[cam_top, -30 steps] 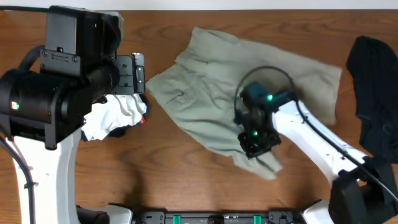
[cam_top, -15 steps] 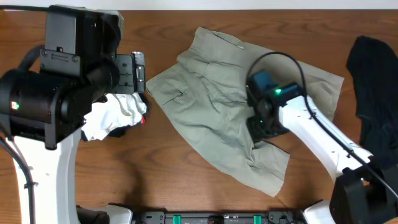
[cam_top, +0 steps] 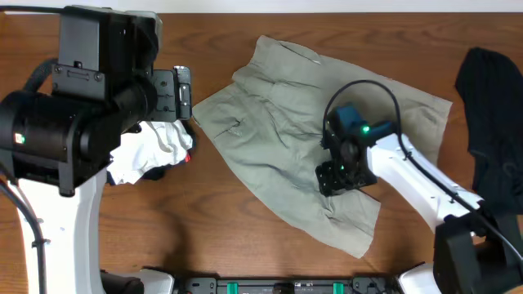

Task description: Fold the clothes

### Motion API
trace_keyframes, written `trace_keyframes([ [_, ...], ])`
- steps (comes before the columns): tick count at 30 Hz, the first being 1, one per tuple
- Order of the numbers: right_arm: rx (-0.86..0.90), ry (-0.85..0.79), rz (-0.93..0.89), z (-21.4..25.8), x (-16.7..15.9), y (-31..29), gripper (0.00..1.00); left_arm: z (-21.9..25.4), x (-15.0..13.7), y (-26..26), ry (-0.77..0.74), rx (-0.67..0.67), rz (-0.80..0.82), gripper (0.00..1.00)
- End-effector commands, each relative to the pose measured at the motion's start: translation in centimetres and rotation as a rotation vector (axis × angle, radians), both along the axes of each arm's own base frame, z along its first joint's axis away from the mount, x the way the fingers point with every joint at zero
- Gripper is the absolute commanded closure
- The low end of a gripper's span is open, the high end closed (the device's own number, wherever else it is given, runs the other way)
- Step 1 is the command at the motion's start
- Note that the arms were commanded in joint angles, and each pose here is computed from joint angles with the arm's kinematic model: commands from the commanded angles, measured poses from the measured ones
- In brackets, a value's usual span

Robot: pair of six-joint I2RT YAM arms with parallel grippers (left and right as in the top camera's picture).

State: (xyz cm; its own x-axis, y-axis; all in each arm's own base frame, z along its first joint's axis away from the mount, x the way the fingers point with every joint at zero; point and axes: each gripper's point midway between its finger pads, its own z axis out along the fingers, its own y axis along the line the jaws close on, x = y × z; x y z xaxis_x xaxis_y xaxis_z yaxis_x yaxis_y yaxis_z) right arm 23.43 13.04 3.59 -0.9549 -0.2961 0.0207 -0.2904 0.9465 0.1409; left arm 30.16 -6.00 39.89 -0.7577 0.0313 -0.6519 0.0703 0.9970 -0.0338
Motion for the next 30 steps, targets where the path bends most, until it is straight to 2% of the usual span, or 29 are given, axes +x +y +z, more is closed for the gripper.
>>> trace_keyframes([
  [1,0.031,0.010,0.100,-1.7,-1.5,0.4,0.37,0.1,-0.1,0.2,-0.005,0.010,0.006,0.15],
  [3,0.085,0.021,0.113,-2.3,-2.0,1.2,0.53,0.1,-0.1,0.2,-0.005,0.010,0.006,0.15],
  [5,0.144,0.045,0.148,-2.2,-2.8,2.0,0.81,0.1,0.0,0.2,-0.005,0.010,0.006,0.15],
  [7,0.148,0.061,0.146,-2.1,-3.1,1.9,0.98,0.1,0.0,0.2,-0.006,0.010,0.006,0.14],
  [9,0.029,0.056,0.028,-2.2,-2.5,-0.2,0.99,0.1,0.0,0.2,-0.008,0.009,0.006,0.12],
  [12,-0.303,0.009,-0.252,-1.5,-1.6,-6.7,0.99,0.2,0.1,0.2,-0.013,0.008,0.006,0.11],
  [15,-0.464,-0.056,-0.431,-0.6,-0.5,-11.1,0.99,0.3,0.2,0.2,-0.017,0.007,0.006,0.11],
  [21,-0.393,-0.189,-0.653,-0.8,4.1,-14.7,0.99,0.3,0.2,0.1,-0.021,0.005,0.006,0.11],
  [24,-0.258,-0.244,-0.643,-0.5,6.9,-14.8,0.97,0.1,0.3,0.1,-0.013,0.006,0.006,0.11],
  [26,-0.166,-0.254,-0.641,0.4,8.3,-14.7,0.89,-0.2,0.3,0.0,0.004,0.005,0.001,0.11],
  [30,0.008,-0.192,-0.645,3.0,9.0,-13.9,0.66,-1.1,0.1,0.0,0.050,0.016,0.001,0.11],
])
